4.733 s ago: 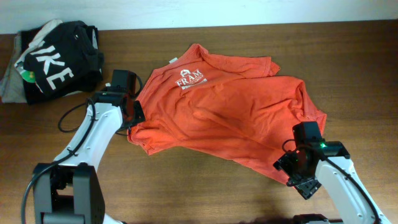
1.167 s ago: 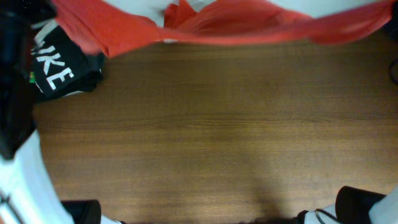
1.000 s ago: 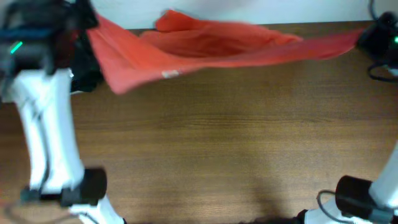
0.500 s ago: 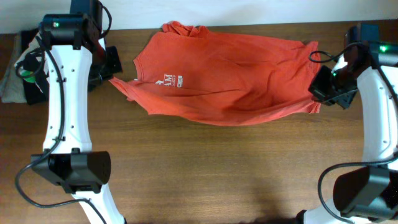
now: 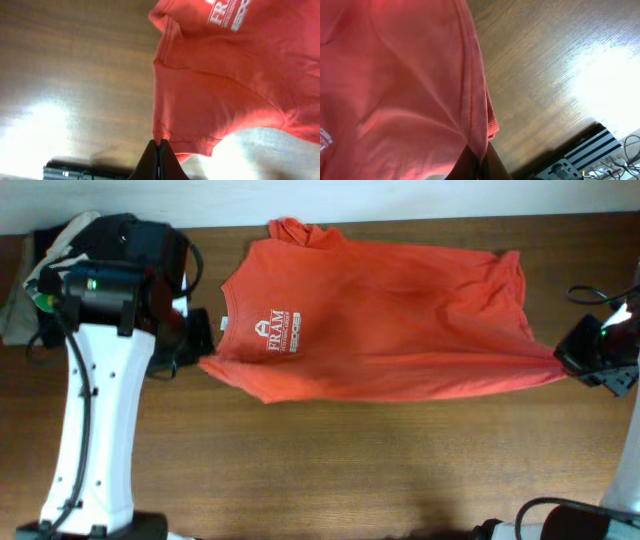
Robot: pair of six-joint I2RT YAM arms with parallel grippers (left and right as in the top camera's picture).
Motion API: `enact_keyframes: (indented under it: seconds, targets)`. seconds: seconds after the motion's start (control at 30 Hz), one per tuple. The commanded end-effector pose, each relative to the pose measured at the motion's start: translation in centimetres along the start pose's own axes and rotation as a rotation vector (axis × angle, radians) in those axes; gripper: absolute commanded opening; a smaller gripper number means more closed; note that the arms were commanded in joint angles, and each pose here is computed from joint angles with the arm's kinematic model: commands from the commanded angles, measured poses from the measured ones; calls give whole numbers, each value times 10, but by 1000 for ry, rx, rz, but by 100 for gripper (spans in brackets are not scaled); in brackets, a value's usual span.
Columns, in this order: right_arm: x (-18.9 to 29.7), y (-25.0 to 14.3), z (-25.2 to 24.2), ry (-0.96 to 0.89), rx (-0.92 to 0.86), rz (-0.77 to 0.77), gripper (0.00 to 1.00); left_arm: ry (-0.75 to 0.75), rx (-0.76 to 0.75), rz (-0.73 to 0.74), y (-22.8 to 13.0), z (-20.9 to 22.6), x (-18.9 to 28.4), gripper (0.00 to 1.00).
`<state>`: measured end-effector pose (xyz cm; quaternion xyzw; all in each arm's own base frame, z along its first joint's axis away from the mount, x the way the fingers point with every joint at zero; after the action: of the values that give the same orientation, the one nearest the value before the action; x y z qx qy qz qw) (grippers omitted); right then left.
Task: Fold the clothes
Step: 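Pull both hem corners outward to straighten the shirt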
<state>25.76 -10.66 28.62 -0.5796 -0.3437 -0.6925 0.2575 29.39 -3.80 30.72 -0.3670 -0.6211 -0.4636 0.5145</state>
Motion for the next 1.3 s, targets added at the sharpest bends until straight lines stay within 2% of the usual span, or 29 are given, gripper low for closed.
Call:
enact_keyframes:
  seconds: [0.0, 0.2, 0.47, 0.63, 0.73, 0.97, 1.17, 1.27]
  targets:
    - [-9, -11, -8, -37, 8, 35, 4, -20, 28, -38, -19, 10, 17, 1]
    - [-44, -27, -13, -30, -28, 37, 4, -32, 61, -37, -45, 21, 21, 1]
    - [-45, -36, -11, -8, -68, 49, 4, 23, 76, 59, -64, 20, -12, 1]
    - [-48, -62, -19, -7, -70, 40, 4, 47, 95, 15, -64, 18, -10, 1]
    - [-57, -74, -24, -14, -70, 42, 4, 79, 114, 33, -76, 26, -8, 1]
    - [-62, -74, -24, -12, -72, 39, 4, 55, 179, -3, -110, 47, -4, 1]
    - [-63, -66, -22, 2, -96, -1, 4, -9, 190, -26, -107, 38, -22, 1]
    - [-62, -58, -18, 25, -95, -39, 4, -52, 195, -87, -89, 26, -41, 1]
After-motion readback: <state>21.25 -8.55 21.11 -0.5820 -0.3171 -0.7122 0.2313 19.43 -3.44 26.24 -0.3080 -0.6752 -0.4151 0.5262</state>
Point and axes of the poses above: each gripper's point midway between its finger pads, its own x axis back along the fingers, its own z axis along the line the jaws close on, y = z × x, the point moved 4 cm from there along x, back along the fingers, and after that the axes turned 6 degrees about x, right-handed, at the moved point
